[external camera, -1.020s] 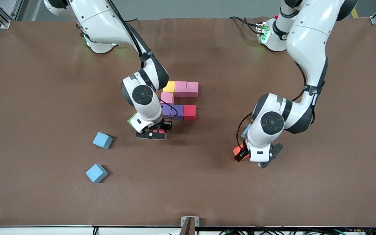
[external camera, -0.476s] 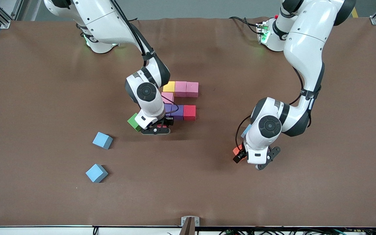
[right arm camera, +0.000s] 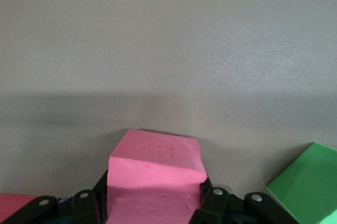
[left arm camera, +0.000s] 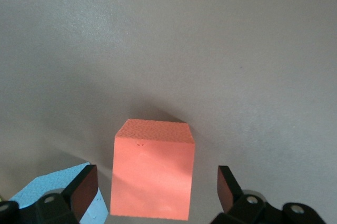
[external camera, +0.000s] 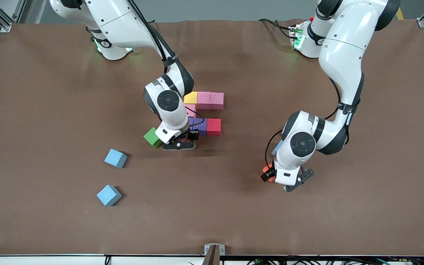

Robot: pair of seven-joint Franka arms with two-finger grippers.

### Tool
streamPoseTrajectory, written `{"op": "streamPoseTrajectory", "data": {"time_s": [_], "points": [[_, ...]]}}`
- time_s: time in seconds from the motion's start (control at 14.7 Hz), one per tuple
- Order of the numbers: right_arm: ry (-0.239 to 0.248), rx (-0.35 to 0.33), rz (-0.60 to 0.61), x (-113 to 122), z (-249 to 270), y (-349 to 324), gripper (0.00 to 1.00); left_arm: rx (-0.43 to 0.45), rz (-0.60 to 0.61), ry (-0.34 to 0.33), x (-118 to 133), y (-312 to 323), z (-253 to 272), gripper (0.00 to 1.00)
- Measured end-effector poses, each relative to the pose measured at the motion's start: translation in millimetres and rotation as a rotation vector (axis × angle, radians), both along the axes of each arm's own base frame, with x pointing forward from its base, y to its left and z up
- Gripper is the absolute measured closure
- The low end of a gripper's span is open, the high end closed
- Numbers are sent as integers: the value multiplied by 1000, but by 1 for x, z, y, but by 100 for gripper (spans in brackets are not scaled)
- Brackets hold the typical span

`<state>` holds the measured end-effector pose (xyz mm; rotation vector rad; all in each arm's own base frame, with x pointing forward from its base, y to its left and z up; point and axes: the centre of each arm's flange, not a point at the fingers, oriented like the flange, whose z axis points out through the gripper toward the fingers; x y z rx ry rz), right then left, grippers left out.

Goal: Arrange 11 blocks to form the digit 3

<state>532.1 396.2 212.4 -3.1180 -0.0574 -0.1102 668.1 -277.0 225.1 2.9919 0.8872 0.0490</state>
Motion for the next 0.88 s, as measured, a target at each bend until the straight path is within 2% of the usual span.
{"op": "streamPoseTrajectory", "data": {"time_s": [0.61, 0.75, 0.82, 0.88], "points": [[13, -14, 24, -3, -8, -4, 38, 9, -18, 28, -4, 1, -20, 1], [13, -14, 24, -3, -8, -4, 38, 10, -18, 31, -5, 1, -22, 20], [13, -14, 24, -3, -8, -4, 38, 11, -18, 32, -5, 1, -22, 20], [13, -14, 24, -3, -8, -4, 38, 11, -18, 32, -5, 1, -23, 24]]}}
